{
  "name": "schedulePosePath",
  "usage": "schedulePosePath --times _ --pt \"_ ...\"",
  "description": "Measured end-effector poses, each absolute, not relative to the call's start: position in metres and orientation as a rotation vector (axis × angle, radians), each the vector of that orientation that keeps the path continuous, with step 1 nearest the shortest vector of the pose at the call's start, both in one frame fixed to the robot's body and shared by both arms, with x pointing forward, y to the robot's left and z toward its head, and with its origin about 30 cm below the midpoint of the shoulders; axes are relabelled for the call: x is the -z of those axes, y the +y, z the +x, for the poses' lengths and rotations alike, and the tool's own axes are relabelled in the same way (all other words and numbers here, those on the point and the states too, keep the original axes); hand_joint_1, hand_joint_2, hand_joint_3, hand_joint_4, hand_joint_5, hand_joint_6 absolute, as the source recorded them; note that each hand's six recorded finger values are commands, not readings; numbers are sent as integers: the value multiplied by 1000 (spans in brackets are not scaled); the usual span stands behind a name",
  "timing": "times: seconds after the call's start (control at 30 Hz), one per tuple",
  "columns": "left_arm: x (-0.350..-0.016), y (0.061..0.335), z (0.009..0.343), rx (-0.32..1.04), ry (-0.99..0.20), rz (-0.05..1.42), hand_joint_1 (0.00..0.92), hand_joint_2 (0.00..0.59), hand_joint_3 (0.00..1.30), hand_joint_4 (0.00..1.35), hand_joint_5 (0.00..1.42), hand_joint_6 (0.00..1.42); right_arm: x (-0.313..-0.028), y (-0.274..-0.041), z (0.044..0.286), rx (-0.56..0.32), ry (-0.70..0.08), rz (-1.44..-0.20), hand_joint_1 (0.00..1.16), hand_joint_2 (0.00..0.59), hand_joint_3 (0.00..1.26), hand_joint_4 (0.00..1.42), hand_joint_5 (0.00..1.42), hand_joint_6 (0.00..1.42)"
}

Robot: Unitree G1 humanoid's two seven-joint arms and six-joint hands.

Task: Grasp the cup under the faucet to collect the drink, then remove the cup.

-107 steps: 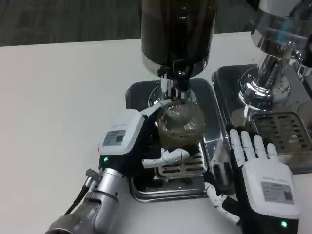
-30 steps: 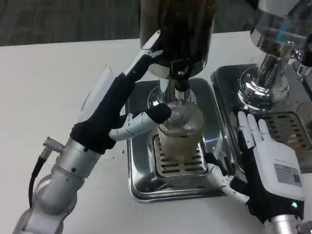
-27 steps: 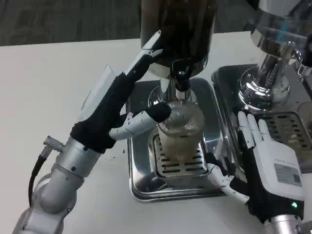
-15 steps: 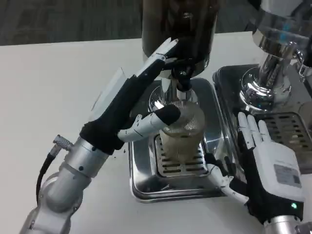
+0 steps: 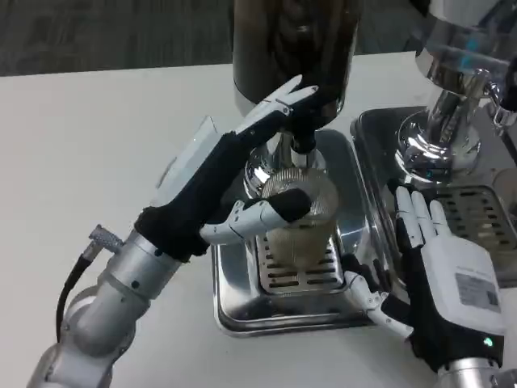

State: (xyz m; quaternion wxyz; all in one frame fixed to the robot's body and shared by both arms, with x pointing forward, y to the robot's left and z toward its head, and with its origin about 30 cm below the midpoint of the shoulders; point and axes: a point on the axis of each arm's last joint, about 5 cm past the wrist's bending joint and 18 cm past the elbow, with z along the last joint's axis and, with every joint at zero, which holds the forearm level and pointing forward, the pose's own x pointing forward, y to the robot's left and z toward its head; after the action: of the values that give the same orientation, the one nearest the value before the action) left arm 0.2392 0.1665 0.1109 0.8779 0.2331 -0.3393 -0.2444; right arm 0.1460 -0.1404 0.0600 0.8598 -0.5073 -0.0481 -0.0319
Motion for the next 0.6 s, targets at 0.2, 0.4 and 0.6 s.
schedulePosePath --times 0.2,0.4,0.6 --pt "-114 170 236 519 -754 573 0 123 237 141 333 298 -60 -141 146 67 -99 -1065 266 357 0 0 0 195" --pt "-115 171 235 518 -773 608 0 131 248 146 334 305 -59 -140 147 67 -99 -1064 265 356 0 0 0 196" --pt "-115 173 233 520 -793 645 0 134 259 157 334 308 -59 -140 149 65 -96 -1065 271 352 0 0 0 198"
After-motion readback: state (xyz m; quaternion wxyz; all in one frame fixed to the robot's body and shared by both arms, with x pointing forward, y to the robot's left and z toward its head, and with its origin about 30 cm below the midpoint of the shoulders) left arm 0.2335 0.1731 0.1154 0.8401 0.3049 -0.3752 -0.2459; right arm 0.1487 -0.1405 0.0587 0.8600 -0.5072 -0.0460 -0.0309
